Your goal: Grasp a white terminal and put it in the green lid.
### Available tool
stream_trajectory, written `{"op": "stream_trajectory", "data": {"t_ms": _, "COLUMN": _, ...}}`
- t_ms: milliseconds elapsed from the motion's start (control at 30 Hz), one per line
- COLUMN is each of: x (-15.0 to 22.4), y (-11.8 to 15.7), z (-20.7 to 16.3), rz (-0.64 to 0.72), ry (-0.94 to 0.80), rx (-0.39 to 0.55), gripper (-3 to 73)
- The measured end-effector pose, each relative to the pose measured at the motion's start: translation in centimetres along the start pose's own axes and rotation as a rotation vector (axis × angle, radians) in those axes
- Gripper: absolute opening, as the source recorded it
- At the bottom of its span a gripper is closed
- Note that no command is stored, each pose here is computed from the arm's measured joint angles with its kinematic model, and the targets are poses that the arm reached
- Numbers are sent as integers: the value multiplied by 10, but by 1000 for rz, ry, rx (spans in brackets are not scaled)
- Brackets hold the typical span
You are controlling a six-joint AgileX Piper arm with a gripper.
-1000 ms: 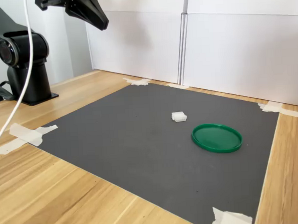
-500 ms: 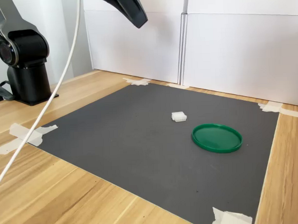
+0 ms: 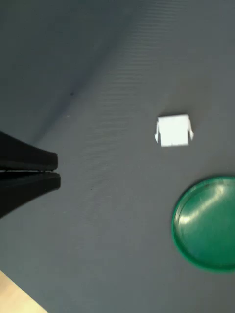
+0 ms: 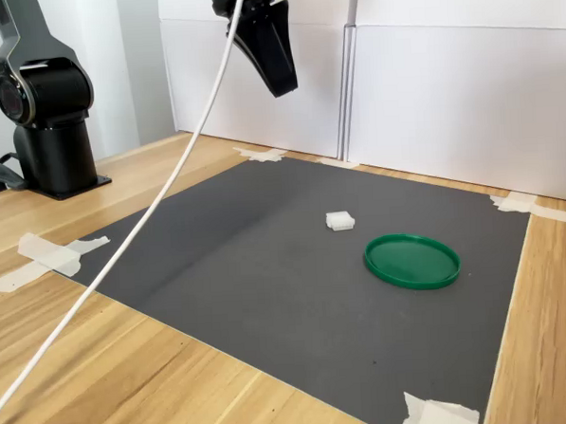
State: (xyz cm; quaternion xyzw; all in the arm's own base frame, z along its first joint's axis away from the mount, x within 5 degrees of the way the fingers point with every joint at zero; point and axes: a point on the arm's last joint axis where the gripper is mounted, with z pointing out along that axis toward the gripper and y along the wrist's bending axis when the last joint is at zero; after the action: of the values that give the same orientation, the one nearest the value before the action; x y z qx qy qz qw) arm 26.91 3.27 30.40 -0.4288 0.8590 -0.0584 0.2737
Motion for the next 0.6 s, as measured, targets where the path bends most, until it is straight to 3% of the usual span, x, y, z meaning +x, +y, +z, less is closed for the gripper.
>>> {"op": "stream_trajectory", "data": {"t_ms": 133, "x": -1, "y": 2, "z": 7, "rz": -84, "ry": 9, "rx": -47, "gripper": -21}}
{"op": "stream_trajectory", "data": {"t_ms": 367, "x": -2, "y": 3, "z": 18, "rz": -97, "ry": 42, "rx": -137, "gripper": 7}}
{"op": "stream_trajectory", "data": {"t_ms": 467, "x": -7, "y": -2, "z": 23, "rz": -105, "ry": 62, "rx": -170, "gripper": 92}}
{"op": "stream_trajectory", "data": {"t_ms": 600, "x": -12, "y": -5, "z": 32, "rz": -136, "ry": 97, "rx": -190, "gripper": 299}}
